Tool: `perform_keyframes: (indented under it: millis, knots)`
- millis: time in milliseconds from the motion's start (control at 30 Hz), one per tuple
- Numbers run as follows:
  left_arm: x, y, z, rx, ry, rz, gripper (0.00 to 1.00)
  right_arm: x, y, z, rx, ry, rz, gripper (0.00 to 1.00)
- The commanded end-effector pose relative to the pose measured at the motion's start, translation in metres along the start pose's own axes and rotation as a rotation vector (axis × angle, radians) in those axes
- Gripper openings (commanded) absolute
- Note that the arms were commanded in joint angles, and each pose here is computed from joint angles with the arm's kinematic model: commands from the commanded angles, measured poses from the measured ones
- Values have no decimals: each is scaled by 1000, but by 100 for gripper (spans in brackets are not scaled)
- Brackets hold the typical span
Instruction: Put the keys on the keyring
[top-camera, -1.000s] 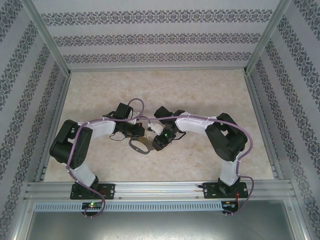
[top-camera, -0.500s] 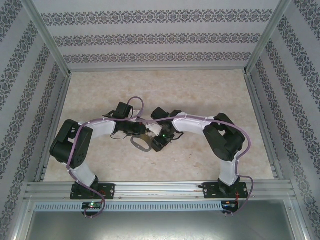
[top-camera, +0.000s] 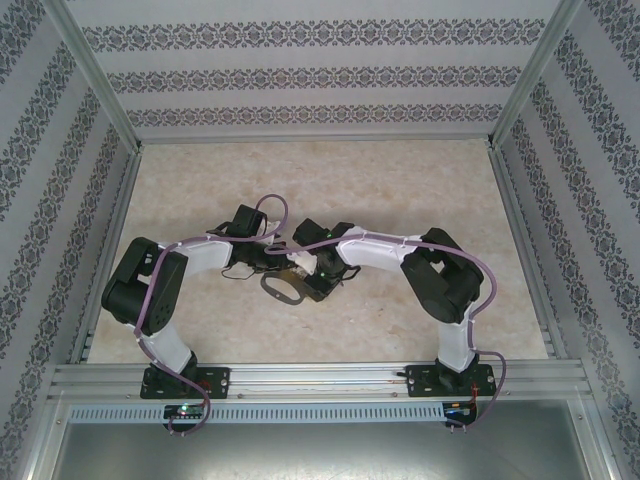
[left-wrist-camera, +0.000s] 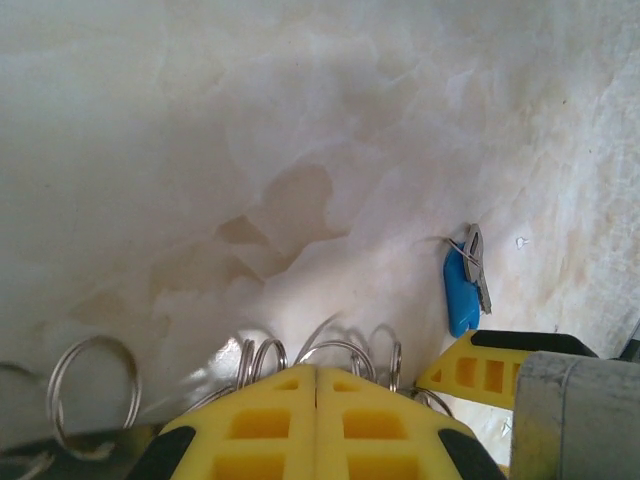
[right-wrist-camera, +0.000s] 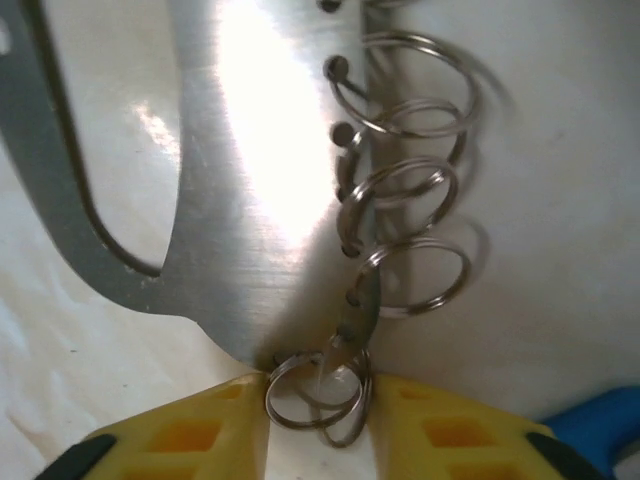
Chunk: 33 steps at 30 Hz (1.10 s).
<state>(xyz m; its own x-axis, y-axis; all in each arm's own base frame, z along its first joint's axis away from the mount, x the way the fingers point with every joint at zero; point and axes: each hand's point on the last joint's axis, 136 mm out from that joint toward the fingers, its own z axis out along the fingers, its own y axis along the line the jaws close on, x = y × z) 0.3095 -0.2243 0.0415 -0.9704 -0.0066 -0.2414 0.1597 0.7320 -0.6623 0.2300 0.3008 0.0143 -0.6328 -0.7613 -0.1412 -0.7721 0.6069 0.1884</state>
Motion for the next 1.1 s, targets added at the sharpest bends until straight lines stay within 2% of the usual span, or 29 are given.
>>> perform_keyframes:
  millis: [0, 133, 333, 433, 667, 800, 933, 1067]
  knots:
    - [5, -3, 4, 15, 14, 3, 0, 8, -16, 12, 75, 46, 4, 23]
    - [4, -3, 3, 16, 11, 1, 1, 9, -16, 9, 71, 41, -7, 15]
    - [3, -4, -1, 11, 1, 6, 19, 5, -6, -2, 29, -6, -41, 4]
    - [3, -5, -9, 4, -12, 11, 23, 5, -2, -7, 12, -19, -54, 0]
    - [2, -19, -35, 6, -44, 62, 34, -1, 18, -28, -83, -72, -58, 0]
    - [-1, -31, -53, 14, -88, 124, 36, -7, 31, -46, -220, -92, 18, 0]
    - [-4, -40, -69, 31, -143, 159, 37, -9, 32, -58, -273, -112, 51, 0]
    - [-4, -52, -82, 67, -185, 212, 37, -17, 45, -82, -417, -140, 89, 0]
